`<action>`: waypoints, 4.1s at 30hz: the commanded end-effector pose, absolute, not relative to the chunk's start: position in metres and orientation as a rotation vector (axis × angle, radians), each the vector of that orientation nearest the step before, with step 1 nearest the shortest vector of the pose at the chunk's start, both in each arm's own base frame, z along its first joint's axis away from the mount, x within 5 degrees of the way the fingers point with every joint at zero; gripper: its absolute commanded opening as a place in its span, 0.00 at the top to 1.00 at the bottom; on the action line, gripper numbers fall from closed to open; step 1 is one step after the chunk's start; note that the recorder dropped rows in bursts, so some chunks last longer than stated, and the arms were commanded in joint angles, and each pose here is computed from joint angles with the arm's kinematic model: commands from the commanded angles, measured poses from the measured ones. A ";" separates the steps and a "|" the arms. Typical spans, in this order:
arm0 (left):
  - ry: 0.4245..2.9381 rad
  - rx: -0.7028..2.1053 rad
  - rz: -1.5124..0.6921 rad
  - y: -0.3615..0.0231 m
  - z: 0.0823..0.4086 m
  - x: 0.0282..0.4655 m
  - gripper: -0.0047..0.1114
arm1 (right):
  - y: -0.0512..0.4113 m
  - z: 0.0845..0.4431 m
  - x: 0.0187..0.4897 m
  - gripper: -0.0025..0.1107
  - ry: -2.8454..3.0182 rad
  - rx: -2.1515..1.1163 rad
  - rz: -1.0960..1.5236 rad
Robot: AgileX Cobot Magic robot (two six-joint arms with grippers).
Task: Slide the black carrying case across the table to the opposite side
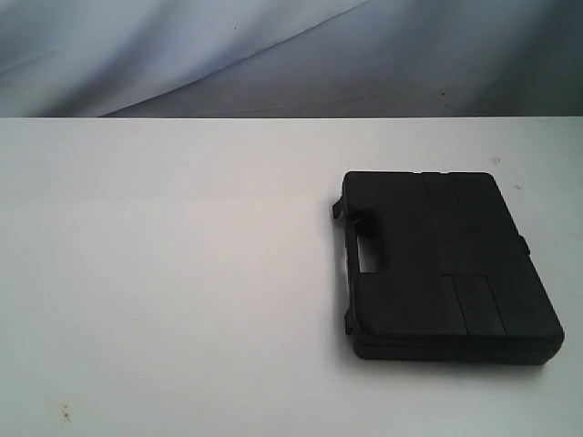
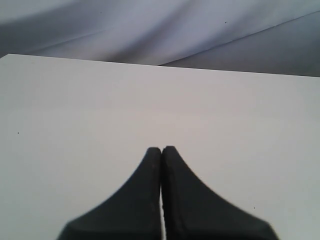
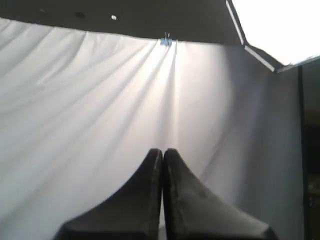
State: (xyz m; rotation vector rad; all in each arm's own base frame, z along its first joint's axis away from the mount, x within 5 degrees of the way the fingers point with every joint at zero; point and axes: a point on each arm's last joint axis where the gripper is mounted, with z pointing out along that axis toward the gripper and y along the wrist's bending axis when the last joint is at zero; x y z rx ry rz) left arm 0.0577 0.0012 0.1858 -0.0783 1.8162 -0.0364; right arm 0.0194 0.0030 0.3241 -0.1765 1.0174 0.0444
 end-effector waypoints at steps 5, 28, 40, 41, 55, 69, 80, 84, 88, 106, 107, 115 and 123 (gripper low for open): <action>1.812 -0.082 -0.035 0.001 0.185 0.058 0.96 | 0.000 0.352 0.002 0.98 1.000 -0.270 -0.095; 1.812 -0.082 -0.035 0.001 0.185 0.058 0.96 | 0.067 0.381 0.168 0.98 2.450 -0.436 0.497; 1.812 -0.082 -0.035 0.001 0.185 0.058 0.96 | 0.132 0.301 0.243 0.98 2.865 -0.622 0.518; 1.812 -0.082 -0.035 0.001 0.185 0.058 0.96 | 0.139 0.297 0.245 0.98 2.866 -0.620 0.517; 1.812 -0.082 -0.035 0.001 0.185 0.058 0.96 | 0.235 0.235 0.274 0.98 2.947 -0.770 0.461; 1.812 -0.082 -0.035 0.001 0.185 0.058 0.96 | 0.251 0.217 0.325 0.98 2.900 -0.628 0.161; 1.812 -0.082 -0.035 0.001 0.185 0.058 0.96 | 0.255 0.219 0.335 0.81 2.796 -0.590 0.200; 1.812 -0.082 -0.035 0.001 0.185 0.058 0.96 | 0.255 0.206 0.338 0.64 2.832 -0.559 0.169; 1.812 -0.082 -0.035 0.001 0.185 0.058 0.96 | 0.256 0.187 0.340 0.61 2.886 -0.529 0.133; 1.812 -0.082 -0.035 0.001 0.185 0.058 0.96 | 0.261 0.144 0.346 0.61 2.973 -0.344 0.108; 1.812 -0.082 -0.035 0.001 0.185 0.058 0.96 | 0.261 0.143 0.347 0.61 2.972 -0.344 0.110; 1.812 -0.082 -0.035 0.001 0.185 0.058 0.96 | 0.262 0.139 0.348 0.67 2.980 -0.275 0.115; 1.812 -0.082 -0.035 0.001 0.185 0.058 0.96 | 0.262 0.139 0.348 0.85 2.979 -0.272 0.117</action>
